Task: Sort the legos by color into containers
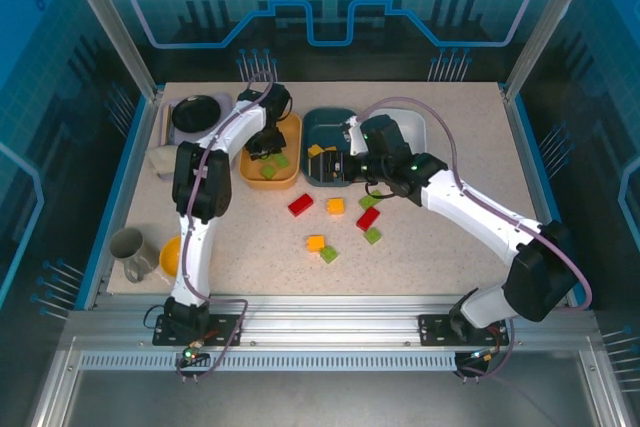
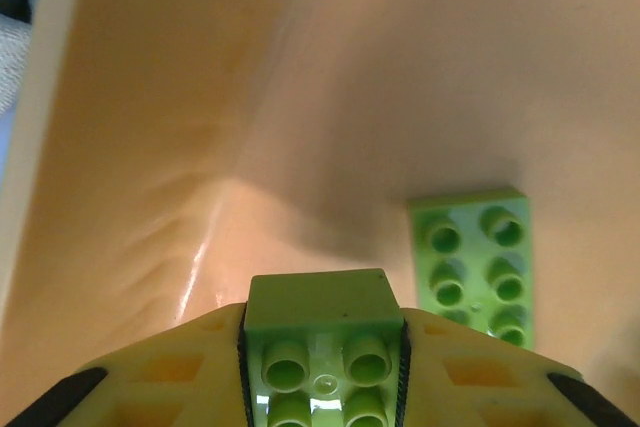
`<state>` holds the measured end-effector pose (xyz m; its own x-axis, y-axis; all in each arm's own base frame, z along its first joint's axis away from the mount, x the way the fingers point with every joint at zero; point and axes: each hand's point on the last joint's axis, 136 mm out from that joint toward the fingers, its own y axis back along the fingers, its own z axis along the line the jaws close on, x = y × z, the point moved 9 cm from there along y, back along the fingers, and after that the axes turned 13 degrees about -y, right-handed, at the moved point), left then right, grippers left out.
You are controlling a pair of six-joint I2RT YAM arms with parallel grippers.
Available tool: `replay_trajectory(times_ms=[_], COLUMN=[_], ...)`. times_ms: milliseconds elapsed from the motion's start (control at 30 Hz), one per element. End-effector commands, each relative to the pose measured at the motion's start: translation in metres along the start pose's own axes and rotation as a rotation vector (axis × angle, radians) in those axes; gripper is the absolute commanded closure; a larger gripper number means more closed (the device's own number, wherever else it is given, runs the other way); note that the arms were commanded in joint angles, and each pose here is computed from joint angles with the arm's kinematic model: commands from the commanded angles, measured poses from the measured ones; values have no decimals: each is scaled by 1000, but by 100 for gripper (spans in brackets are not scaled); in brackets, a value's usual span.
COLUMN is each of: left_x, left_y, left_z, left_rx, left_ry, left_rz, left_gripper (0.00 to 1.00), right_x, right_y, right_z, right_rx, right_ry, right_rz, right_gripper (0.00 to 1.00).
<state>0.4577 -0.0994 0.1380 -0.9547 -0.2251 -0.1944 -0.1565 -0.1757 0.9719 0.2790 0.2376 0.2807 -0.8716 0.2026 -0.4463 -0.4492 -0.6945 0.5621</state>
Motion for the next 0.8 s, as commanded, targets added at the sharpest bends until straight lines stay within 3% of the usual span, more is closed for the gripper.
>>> replay_trajectory(times_ms=[0, 200, 433, 633, 767], left_x=[-1, -3, 4, 58, 113], left_y=[-2, 21, 111, 162, 167], left_z=[7, 7, 4, 33, 56], left_rx=[-40, -2, 126, 347, 482], left_ry=[-17, -8, 18, 90, 130], left_rz=[24, -18, -175, -254, -282], left_gripper=[62, 44, 36, 30, 27], right_x=[-2, 13, 33, 62, 73], right_y=[-2, -16, -47, -89, -109], right_z=[-3, -13, -4, -5, -12], right_rx=[20, 154, 290, 458, 542], right_ry=[-19, 56, 36, -88, -200], right_rz=[16, 94, 168, 214, 181], right_gripper=[8, 8, 13, 13, 12])
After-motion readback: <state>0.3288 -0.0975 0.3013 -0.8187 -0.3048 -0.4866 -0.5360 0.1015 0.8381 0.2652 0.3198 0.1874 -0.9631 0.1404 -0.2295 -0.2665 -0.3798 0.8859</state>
